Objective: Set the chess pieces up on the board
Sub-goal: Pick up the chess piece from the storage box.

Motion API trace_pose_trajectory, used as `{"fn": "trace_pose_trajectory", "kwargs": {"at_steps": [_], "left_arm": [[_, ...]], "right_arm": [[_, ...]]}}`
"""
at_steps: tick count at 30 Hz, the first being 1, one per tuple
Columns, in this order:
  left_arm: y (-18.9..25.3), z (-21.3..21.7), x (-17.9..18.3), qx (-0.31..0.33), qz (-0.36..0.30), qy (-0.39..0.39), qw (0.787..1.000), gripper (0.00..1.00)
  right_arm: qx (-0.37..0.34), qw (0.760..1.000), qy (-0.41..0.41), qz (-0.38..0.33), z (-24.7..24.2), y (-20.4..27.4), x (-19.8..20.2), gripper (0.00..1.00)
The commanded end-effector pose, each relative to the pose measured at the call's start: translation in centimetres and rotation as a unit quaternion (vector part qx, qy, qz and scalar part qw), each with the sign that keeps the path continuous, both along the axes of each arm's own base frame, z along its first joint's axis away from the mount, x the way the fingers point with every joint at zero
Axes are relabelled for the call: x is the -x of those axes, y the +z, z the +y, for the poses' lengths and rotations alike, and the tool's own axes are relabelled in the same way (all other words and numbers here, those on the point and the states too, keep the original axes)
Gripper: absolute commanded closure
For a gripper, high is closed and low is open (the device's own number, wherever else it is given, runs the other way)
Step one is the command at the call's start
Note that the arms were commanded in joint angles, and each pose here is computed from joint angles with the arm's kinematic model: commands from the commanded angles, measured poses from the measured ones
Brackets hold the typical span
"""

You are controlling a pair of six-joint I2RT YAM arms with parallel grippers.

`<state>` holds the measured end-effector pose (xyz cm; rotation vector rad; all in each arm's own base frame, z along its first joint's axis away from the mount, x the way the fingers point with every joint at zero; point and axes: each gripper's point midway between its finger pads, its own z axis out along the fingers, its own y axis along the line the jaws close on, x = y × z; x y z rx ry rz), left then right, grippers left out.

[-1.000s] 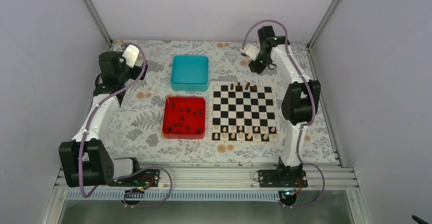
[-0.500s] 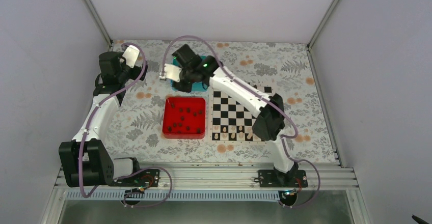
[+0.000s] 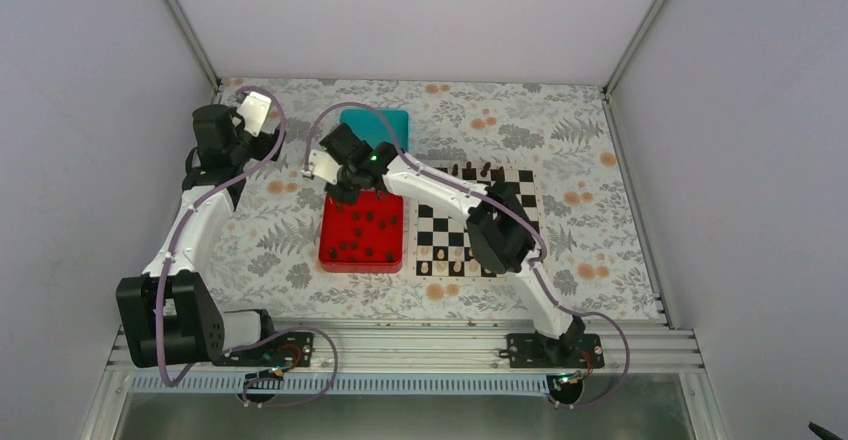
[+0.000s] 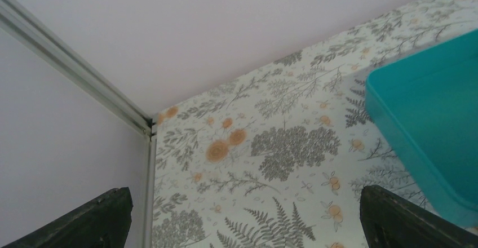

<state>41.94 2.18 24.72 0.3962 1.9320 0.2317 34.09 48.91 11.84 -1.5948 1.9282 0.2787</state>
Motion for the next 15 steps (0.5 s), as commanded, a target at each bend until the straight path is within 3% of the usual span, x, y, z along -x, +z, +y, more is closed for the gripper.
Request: {"fn": "trace_pose_trajectory", "kwargs": {"at_steps": [1,15], "left_arm": [[-1.0,1.0,0.2,-0.011,0.002,0.015,1.000,0.00],[-3.0,0.9,0.2,0.016,0.012,0.005,1.000,0.00]], "right_arm": [[-0.001,1.000,-0.012,0.003,1.2,-2.2,0.0,0.75],[0.029,0.999,-0.007,0.038,0.4,-4.8,1.1,0.79]]}}
